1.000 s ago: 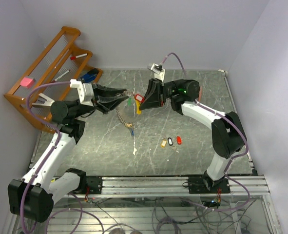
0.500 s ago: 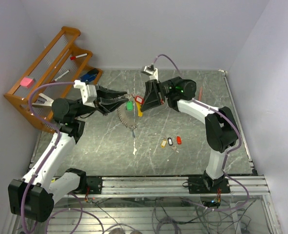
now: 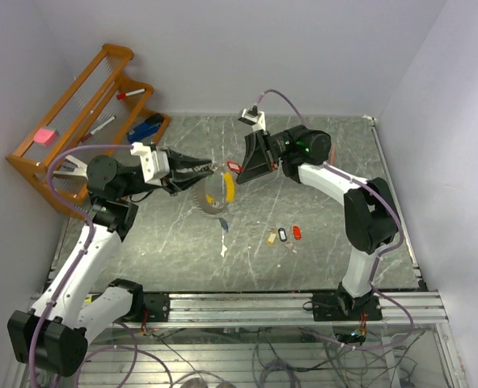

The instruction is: Put the keys on the keyring

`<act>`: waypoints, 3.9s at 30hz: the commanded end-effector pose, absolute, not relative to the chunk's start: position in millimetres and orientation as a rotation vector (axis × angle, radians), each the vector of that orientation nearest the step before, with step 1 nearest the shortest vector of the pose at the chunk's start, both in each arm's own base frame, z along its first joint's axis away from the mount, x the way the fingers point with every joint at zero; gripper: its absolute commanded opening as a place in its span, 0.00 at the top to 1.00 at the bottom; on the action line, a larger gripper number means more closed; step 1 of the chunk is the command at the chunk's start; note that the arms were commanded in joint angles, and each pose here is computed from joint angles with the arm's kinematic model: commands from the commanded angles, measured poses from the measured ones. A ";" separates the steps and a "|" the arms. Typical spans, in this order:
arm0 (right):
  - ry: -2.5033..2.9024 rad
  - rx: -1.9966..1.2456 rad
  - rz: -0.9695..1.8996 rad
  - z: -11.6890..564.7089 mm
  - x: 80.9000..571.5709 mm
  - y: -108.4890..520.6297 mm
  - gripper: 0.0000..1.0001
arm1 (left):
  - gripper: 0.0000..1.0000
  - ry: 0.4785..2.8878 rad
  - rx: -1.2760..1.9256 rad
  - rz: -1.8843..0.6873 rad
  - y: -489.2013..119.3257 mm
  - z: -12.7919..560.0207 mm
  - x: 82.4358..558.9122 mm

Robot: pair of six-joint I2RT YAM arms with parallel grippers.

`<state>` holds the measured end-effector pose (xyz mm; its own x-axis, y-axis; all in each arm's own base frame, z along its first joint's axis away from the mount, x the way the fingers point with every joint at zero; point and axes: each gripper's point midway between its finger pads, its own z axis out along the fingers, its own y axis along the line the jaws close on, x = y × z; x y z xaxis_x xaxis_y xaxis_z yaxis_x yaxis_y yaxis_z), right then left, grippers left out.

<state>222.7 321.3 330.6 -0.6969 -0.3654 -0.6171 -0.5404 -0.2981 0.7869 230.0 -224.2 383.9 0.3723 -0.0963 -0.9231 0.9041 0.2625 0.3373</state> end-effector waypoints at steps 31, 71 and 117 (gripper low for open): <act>1.862 -0.698 1.325 362.0 361.9 278.5 0.00 | 0.93 1.014 0.935 -0.554 -200.6 419.1 262.8; 1.923 -0.602 1.237 387.7 307.1 399.8 0.56 | 0.93 1.114 1.057 -0.262 -188.9 358.6 299.1; 2.166 -1.031 1.111 92.8 363.9 492.9 0.65 | 0.72 1.771 0.151 0.136 -21.4 233.9 346.0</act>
<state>356.5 476.7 95.1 -0.6556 -0.3862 -0.6489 -0.7515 0.4180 0.5104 345.6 -26.4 226.7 -0.2205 0.2119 -0.9521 0.0575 0.9773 0.2041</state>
